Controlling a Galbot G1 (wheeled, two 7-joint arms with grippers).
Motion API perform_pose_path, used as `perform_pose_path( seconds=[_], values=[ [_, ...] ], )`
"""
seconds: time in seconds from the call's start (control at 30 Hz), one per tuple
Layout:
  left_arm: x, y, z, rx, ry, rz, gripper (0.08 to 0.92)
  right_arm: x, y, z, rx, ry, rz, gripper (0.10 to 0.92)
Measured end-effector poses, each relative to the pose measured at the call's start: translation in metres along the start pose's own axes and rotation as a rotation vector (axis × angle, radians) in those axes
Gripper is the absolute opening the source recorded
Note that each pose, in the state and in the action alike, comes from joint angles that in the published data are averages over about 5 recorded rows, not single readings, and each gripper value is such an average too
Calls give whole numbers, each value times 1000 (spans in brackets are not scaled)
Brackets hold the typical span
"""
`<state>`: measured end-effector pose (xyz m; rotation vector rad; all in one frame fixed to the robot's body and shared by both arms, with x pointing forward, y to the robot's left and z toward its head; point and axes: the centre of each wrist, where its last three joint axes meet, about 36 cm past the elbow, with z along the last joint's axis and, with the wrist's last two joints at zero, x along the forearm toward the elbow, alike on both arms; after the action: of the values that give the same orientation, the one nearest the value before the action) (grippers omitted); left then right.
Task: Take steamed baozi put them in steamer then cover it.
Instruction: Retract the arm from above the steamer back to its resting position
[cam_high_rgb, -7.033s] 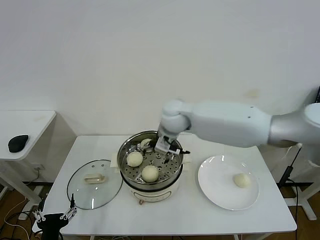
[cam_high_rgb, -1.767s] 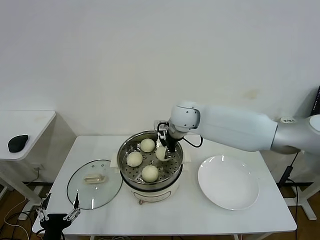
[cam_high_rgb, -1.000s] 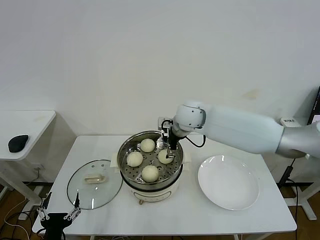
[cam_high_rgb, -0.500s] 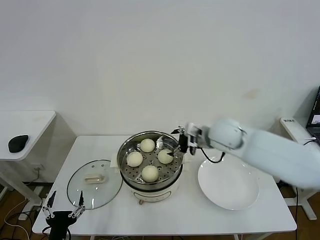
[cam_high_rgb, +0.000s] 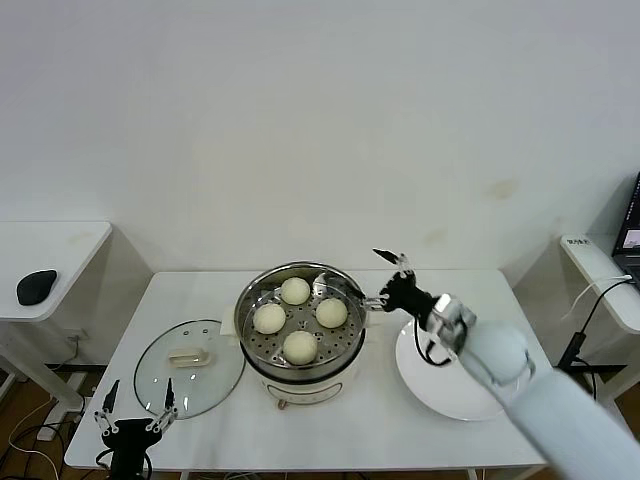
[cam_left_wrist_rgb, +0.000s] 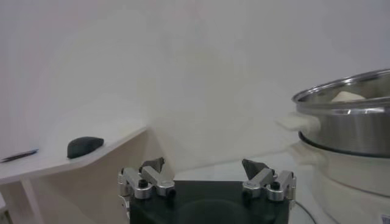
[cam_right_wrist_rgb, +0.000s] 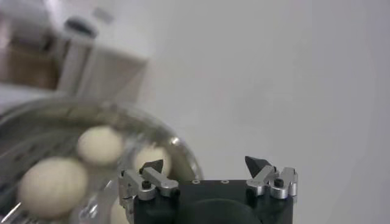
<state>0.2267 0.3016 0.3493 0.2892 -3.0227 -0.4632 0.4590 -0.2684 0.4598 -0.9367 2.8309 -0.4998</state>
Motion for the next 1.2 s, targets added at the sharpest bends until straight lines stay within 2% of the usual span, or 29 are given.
perform_pose_path(
  seconds=[0.13, 0.33, 0.5, 0.73, 0.9, 1.2],
  values=[
    [-3, 3, 5, -68, 2, 17, 823, 37, 19, 32, -100, -32, 126, 823],
    [-8, 14, 13, -261, -2, 48, 823, 95, 47, 64, -205, 7, 290, 823],
    [-12, 31, 20, -545, -48, 66, 823, 136, 57, 75, -237, 51, 415, 823],
    [-26, 53, 27, -976, -124, 154, 823, 173, 60, 81, -246, 90, 555, 823],
    [-45, 60, 33, -1213, -158, 216, 823, 194, 66, 85, -243, 122, 620, 823],
    [-82, 61, 49, -1366, -166, 270, 823, 222, 74, 86, -222, 169, 690, 823]
  ],
)
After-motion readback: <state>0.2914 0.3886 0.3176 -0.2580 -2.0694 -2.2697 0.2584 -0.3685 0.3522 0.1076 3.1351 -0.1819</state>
